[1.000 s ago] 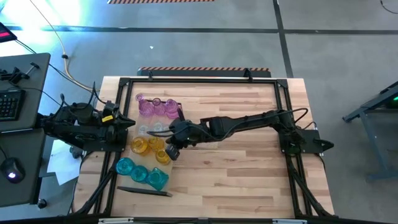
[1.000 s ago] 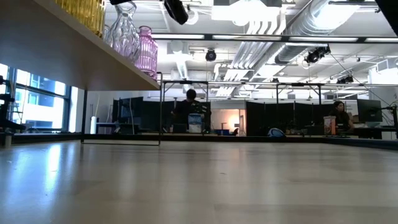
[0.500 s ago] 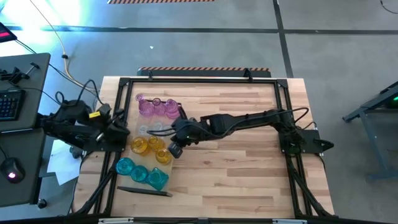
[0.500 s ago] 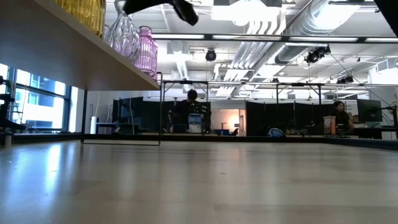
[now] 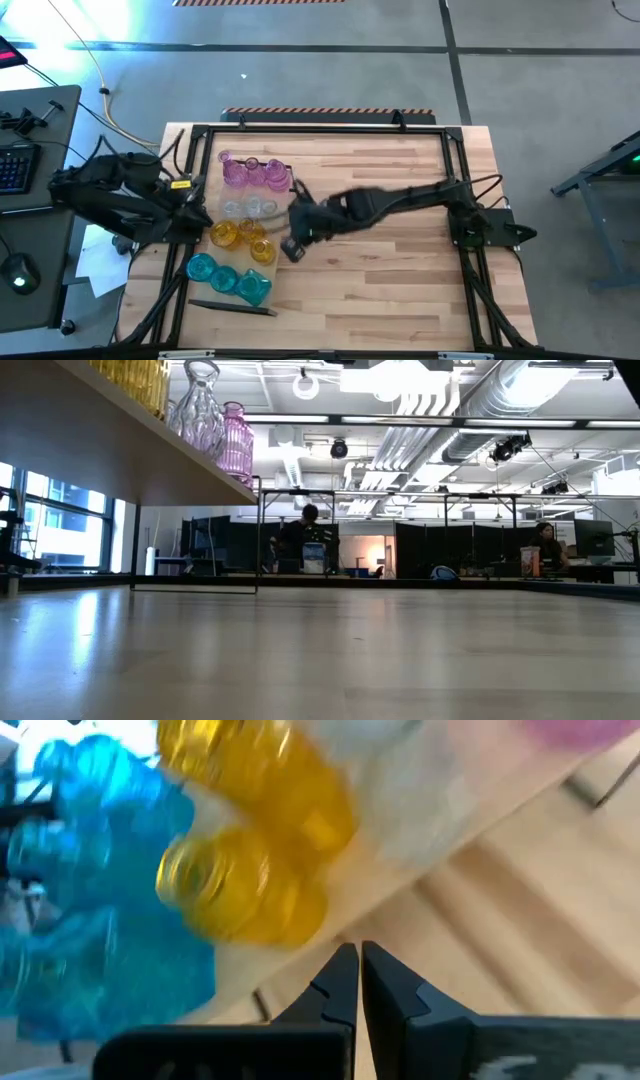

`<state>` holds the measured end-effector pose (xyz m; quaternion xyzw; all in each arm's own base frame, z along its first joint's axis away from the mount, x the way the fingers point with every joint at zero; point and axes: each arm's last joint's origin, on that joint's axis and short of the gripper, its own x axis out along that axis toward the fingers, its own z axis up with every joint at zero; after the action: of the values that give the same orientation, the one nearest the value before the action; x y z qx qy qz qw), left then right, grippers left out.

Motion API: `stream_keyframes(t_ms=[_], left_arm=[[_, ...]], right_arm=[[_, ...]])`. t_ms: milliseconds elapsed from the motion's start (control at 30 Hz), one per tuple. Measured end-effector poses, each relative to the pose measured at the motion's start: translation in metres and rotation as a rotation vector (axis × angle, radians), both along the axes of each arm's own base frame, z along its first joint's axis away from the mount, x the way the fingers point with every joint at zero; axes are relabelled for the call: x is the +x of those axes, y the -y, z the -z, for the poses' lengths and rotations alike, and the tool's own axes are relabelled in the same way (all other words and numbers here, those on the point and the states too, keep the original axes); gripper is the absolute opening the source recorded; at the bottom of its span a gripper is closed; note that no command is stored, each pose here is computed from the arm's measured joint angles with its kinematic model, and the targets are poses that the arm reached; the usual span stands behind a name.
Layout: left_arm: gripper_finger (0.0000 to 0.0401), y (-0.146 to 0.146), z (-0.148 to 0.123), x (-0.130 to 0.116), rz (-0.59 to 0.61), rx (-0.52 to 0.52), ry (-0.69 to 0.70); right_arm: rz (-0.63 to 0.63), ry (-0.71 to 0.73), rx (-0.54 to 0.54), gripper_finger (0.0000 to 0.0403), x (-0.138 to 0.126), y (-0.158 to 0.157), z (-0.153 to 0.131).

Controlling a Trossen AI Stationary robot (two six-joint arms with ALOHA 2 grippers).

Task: Sort vases onto shelf
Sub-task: Adjust the blue flower vase on the shelf

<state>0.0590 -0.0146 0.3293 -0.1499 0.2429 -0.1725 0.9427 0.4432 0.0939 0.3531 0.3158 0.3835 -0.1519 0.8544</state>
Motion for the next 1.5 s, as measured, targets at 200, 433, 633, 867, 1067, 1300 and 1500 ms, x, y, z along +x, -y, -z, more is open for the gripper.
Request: stream_keyframes(t_ms=[200,433,633,867,1067,1300,1500], left_arm=[[0.0021,0.0,-0.012,-0.002,0.032,0.059,-0.122],[0.0021,0.001,-0.008,0.006,0.059,0.101,-0.177],[0.0021,0.002,-0.005,0.02,0.086,0.137,-0.216],[0.0021,0.003,-0.002,0.035,0.11,0.168,-0.246],[0.0021,0.004,-0.001,0.039,0.116,0.166,-0.262],[0.0021,0.005,0.0,0.043,0.14,0.14,-0.285],[0.0021,0.005,0.001,0.042,0.137,0.128,-0.308]], right_arm=[[0.047,-0.002,0.112,0.0,0.001,-0.038,0.03],[0.089,0.112,0.183,0.0,0.005,-0.07,0.048],[0.107,0.182,0.22,0.0,0.009,-0.075,0.047],[0.11,0.177,0.213,0.0,0.008,-0.076,0.048],[0.107,0.176,0.209,0.0,0.008,-0.076,0.048],[0.102,0.176,0.205,0.0,0.008,-0.076,0.048],[0.102,0.177,0.205,0.0,0.008,-0.076,0.048]])
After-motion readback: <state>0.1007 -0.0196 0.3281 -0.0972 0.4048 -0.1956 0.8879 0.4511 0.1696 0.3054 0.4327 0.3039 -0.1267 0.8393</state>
